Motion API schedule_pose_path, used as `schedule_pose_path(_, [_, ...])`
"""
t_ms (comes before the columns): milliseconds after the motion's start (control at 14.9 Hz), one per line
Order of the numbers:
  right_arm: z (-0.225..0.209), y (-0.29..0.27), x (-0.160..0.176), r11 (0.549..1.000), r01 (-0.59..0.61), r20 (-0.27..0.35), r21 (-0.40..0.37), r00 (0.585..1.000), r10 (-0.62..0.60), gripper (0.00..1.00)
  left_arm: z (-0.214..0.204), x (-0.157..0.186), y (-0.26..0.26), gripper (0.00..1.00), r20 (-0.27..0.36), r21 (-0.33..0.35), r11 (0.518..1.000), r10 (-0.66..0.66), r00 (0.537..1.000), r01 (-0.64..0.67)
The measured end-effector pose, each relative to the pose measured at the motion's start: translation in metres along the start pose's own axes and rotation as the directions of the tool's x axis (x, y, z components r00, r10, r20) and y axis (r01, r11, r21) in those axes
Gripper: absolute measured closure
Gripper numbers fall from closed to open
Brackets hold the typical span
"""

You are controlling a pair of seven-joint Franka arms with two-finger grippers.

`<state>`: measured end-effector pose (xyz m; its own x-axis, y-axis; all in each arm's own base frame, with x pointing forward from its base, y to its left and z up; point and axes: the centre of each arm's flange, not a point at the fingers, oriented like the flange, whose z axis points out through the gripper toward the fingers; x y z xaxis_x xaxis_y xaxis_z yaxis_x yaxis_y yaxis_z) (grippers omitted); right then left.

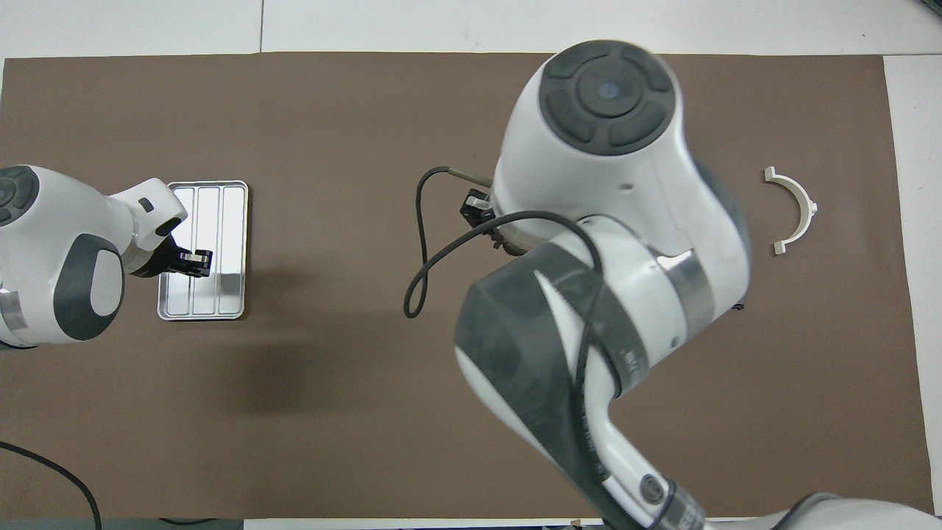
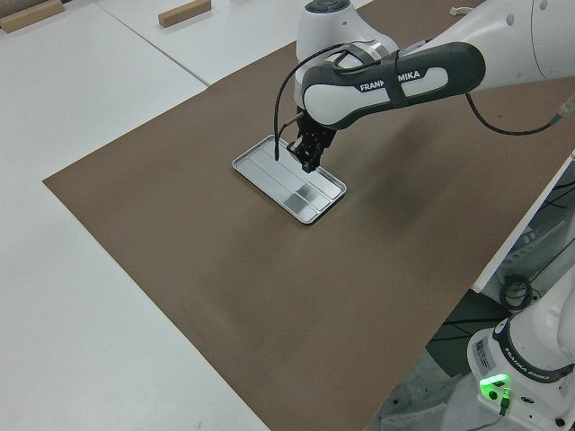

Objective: Pick bearing gear from pile to tray

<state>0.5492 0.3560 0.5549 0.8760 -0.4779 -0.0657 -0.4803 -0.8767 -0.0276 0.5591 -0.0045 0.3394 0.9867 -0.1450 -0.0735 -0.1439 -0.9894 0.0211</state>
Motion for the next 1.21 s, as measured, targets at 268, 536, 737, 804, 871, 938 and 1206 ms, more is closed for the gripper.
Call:
schedule_pose_path(268, [0.055,-0.047,-0.04,0.995,-0.101,0.002,0.025,0.995,0.101,0.65,0.014,-0.008,0.0,0.76,-0.003,0.0,1.0,0.009,1.0,-0.009])
schedule_pose_path(536, [0.124,-0.059,-0.039,0.991,-0.133,0.007,0.032,0.991,0.133,0.65,0.029,-0.016,-0.001,0.76,0.004,-0.001,1.0,0.02,1.0,-0.02])
schedule_pose_path(737, [0.174,-0.074,-0.057,0.988,-0.152,0.003,0.035,0.988,0.152,0.65,0.031,-0.019,-0.009,0.76,0.006,-0.002,1.0,0.015,1.0,-0.015])
schedule_pose_path(804, [0.193,-0.08,-0.062,0.987,-0.155,0.0,0.043,0.988,0.155,0.65,0.032,-0.02,-0.01,0.76,0.007,-0.002,1.0,0.014,1.0,-0.014])
schedule_pose_path(871, [0.211,-0.086,-0.064,0.987,-0.155,-0.001,0.049,0.988,0.155,0.65,0.032,-0.021,-0.01,0.76,0.007,-0.003,1.0,0.013,1.0,-0.013])
schedule_pose_path(938, [0.227,-0.089,-0.063,0.986,-0.155,0.0,0.057,0.988,0.155,0.65,0.032,-0.022,-0.011,0.76,0.008,-0.003,1.0,0.012,1.0,-0.011])
schedule_pose_path(1206, [0.263,-0.093,-0.05,0.983,-0.161,-0.015,0.093,0.986,0.163,0.65,0.033,-0.023,-0.011,0.76,0.01,-0.003,1.0,0.01,1.0,-0.01])
